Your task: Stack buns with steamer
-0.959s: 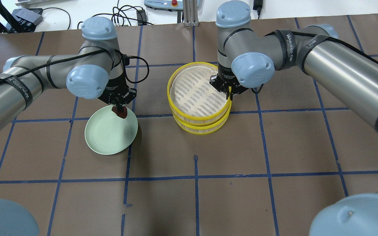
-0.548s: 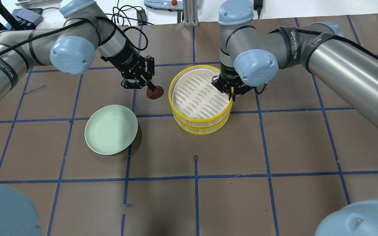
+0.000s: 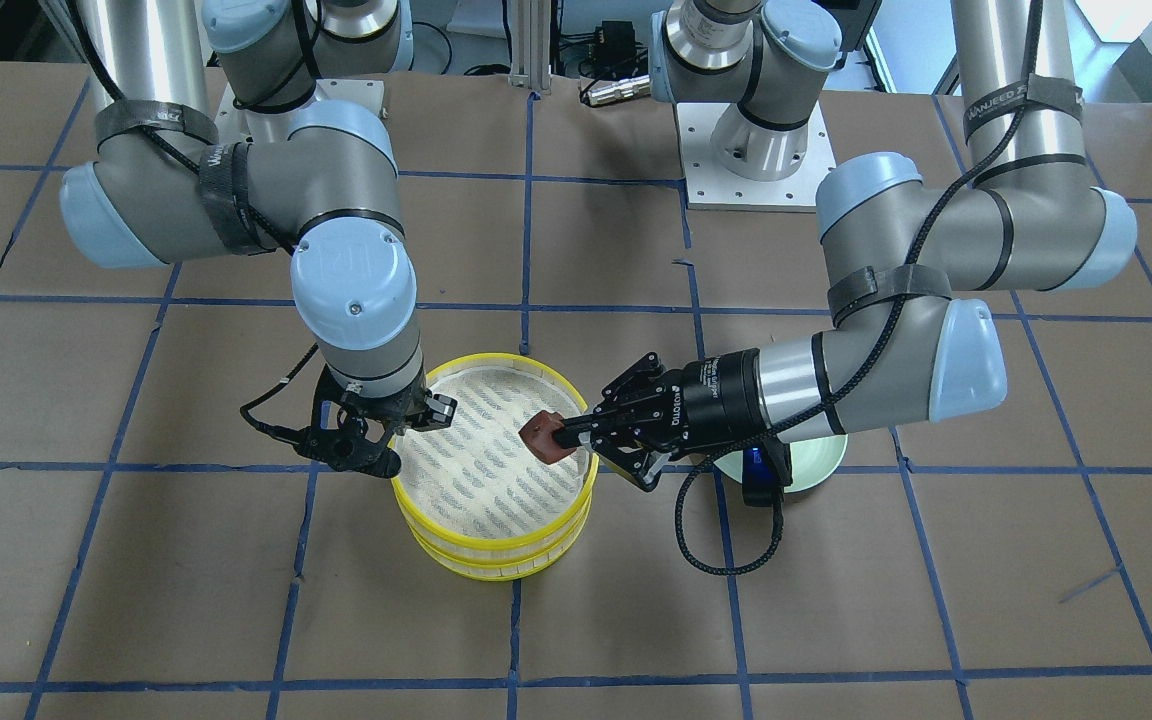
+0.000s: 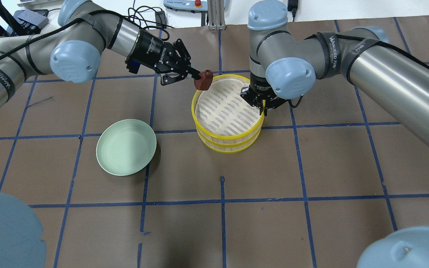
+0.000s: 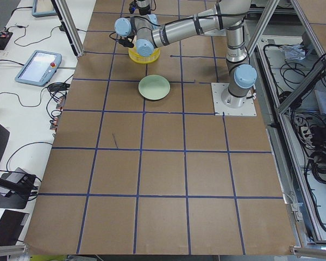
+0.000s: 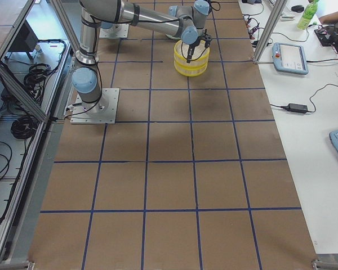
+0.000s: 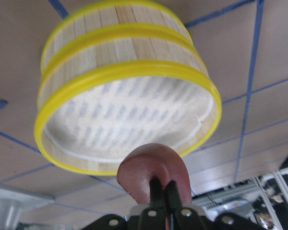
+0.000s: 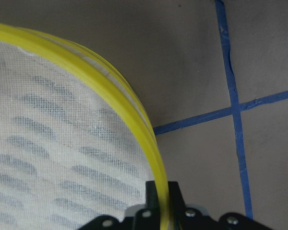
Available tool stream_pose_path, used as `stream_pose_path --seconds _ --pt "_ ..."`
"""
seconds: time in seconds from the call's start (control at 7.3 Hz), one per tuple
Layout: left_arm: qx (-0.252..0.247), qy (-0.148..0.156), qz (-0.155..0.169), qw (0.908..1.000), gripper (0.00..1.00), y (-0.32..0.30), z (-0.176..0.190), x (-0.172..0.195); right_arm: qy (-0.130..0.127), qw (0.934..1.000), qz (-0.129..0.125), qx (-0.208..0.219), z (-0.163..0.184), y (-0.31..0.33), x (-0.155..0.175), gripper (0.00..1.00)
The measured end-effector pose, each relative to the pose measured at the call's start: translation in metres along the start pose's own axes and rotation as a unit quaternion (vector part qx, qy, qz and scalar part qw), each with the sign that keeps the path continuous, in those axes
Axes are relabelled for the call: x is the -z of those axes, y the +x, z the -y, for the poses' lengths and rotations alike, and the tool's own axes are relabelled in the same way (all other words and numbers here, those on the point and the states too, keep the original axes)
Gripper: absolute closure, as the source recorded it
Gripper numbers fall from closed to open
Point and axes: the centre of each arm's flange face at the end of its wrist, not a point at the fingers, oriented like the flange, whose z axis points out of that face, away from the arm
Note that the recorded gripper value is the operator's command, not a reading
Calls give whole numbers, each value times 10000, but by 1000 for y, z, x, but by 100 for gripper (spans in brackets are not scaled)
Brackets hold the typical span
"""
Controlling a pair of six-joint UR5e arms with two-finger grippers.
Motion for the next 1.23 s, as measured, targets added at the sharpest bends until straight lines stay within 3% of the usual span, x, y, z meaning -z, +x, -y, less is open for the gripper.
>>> stream_pose_path --seconds 0.14,0.27,0.41,0.55,0.68,0.96,1.23 --pt "54 -103 -45 9999 97 1 1 0 12 10000 -16 61 1 1 0 20" --pt "34 -115 -62 9999 88 2 2 0 24 9999 -13 113 5 7 1 13" --pt "-8 -97 -78 9999 64 3 2 0 43 10000 41 77 16 23 8 12" --pt "-56 -79 -89 9999 1 3 3 0 105 9998 175 48 28 52 24 9" --pt "-139 -68 -99 9998 0 2 5 -2 202 9992 305 187 29 80 49 5" --pt "-324 -57 -108 9994 0 -1 10 -6 353 9962 424 677 -2 122 121 2" --pt "-500 1 -91 9987 0 -1 11 -6 242 9934 407 1043 -47 142 195 1"
